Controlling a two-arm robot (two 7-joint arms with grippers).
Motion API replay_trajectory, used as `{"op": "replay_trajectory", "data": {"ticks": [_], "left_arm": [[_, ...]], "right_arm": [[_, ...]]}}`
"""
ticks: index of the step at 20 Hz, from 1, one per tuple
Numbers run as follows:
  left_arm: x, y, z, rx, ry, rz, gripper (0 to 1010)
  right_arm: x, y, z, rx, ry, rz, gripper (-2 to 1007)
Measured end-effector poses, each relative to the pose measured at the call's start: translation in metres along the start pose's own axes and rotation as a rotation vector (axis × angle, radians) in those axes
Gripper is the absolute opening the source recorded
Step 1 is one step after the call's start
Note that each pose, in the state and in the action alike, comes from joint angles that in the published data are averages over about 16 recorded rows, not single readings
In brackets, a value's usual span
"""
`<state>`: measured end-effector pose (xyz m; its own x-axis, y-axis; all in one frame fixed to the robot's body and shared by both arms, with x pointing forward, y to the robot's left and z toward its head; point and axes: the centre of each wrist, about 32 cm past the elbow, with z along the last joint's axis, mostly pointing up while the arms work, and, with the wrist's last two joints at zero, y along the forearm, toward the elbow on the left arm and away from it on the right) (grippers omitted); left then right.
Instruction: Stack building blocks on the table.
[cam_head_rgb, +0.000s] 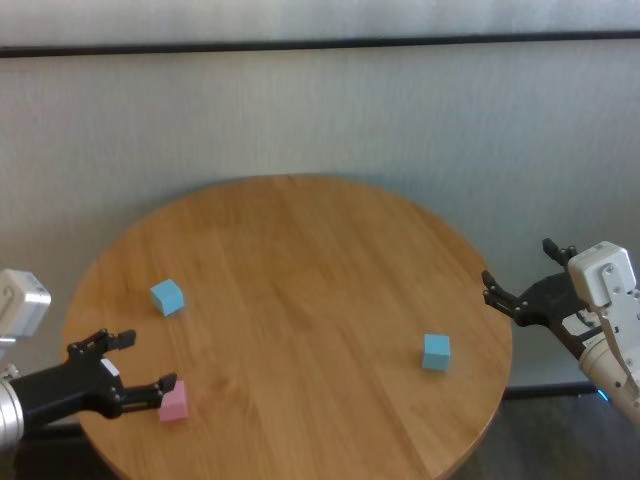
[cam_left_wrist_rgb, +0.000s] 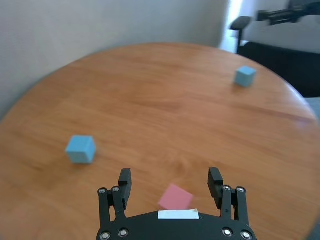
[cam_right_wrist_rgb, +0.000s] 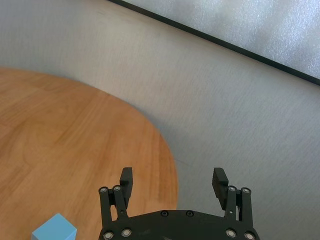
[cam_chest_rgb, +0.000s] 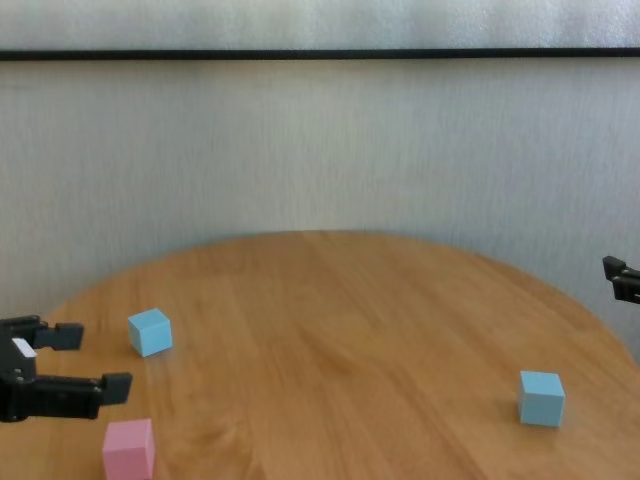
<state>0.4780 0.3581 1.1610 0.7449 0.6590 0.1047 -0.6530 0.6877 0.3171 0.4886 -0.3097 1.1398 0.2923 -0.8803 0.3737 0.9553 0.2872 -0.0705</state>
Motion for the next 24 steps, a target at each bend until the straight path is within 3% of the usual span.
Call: {"op": "replay_trajectory", "data": {"ticks": [9, 24], "left_arm": [[0.0043, -0.005, -0.0058, 0.010, -0.060, -0.130, 1003], [0.0130, -0.024, -0.0164, 0.028, -0.087, -0.210, 1002]], "right_arm": [[0.0000, 0.0000, 0.0000, 0.000, 0.000, 0.000, 1005], [0.0000, 0.0000, 0.0000, 0.000, 0.000, 0.000, 1005]]}}
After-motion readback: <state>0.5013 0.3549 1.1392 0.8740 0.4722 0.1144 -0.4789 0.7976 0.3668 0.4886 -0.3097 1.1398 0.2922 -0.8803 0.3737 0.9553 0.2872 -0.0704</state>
